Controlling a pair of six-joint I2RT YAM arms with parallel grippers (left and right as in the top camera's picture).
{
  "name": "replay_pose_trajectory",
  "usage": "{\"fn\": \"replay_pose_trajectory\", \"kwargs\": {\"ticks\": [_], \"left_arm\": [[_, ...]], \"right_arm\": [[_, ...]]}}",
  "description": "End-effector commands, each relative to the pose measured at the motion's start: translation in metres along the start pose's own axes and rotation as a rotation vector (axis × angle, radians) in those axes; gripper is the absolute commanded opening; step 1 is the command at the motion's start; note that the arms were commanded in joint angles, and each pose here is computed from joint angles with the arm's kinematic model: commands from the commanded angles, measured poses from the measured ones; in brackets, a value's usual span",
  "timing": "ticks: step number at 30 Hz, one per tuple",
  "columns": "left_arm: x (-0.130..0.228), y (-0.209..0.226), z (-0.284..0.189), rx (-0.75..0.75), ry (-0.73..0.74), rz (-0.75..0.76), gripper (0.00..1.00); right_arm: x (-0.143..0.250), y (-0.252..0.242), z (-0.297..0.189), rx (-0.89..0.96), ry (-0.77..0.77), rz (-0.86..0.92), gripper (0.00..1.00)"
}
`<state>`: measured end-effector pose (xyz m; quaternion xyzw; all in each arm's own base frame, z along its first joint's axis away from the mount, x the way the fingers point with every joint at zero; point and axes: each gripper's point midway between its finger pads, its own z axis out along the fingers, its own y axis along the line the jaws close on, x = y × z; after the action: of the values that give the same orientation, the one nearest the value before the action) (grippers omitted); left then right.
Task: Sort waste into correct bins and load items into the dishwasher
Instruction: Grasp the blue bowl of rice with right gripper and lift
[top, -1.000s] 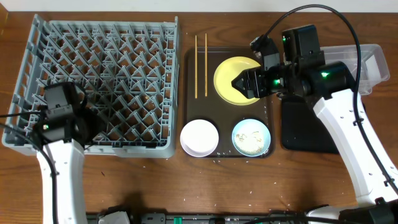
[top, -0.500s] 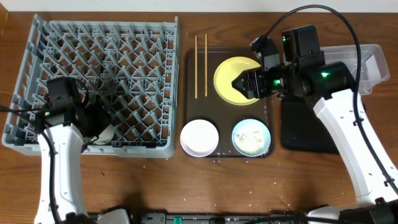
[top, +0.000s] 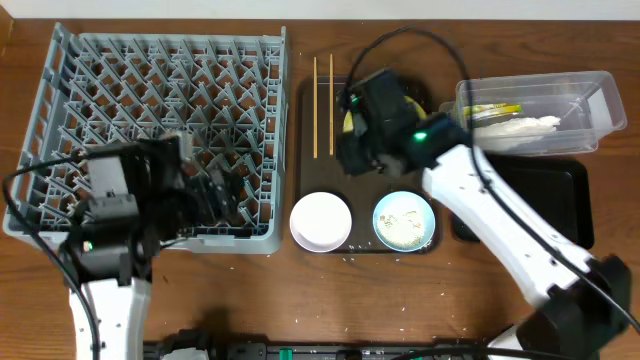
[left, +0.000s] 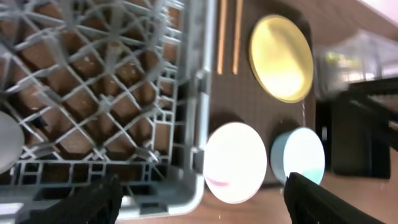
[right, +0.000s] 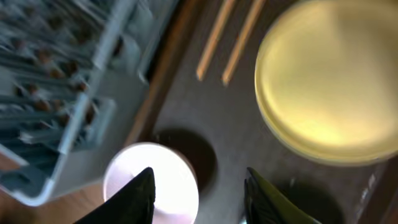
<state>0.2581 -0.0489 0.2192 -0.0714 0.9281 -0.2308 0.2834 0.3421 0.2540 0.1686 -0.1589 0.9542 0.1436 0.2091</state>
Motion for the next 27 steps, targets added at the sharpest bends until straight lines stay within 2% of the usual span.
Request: {"fn": "replay_pose_trajectory", "kwargs": {"ticks": [1, 6, 8, 15, 20, 21, 22, 27], "left_arm": [[0.003, -0.023, -0.01, 0.047, -0.012, 0.129, 0.84], [0.017, -0.047, -0.002, 0.102, 0.042, 0.241, 0.83], [0.018, -0.046, 0.001, 0.075, 0.047, 0.259, 0.83], [0.02, -0.041, 0.007, 0.049, 0.071, 0.257, 0.83], [0.02, -0.041, 0.007, 0.048, 0.074, 0.256, 0.83], [0.02, -0.041, 0.007, 0.048, 0.074, 0.256, 0.83], [0.02, -0.041, 0.007, 0.048, 0.074, 0.255, 0.83], [0.021, -0.041, 0.007, 0.048, 0.075, 0.255, 0.83]], "right_arm": [[0.017, -0.019, 0.015, 0.103, 0.069, 0.113, 0.38], [0.073, -0.039, 0.022, 0.212, 0.307, 0.251, 0.33], [0.089, -0.04, 0.025, 0.247, 0.361, 0.304, 0.31], [0.136, -0.048, 0.077, 0.311, 0.453, 0.514, 0.32], [0.147, -0.055, 0.091, 0.317, 0.496, 0.551, 0.32], [0.146, -0.056, 0.092, 0.318, 0.494, 0.552, 0.23], [0.146, -0.057, 0.094, 0.325, 0.489, 0.549, 0.01], [0.147, -0.068, 0.089, 0.365, 0.486, 0.538, 0.01]]}}
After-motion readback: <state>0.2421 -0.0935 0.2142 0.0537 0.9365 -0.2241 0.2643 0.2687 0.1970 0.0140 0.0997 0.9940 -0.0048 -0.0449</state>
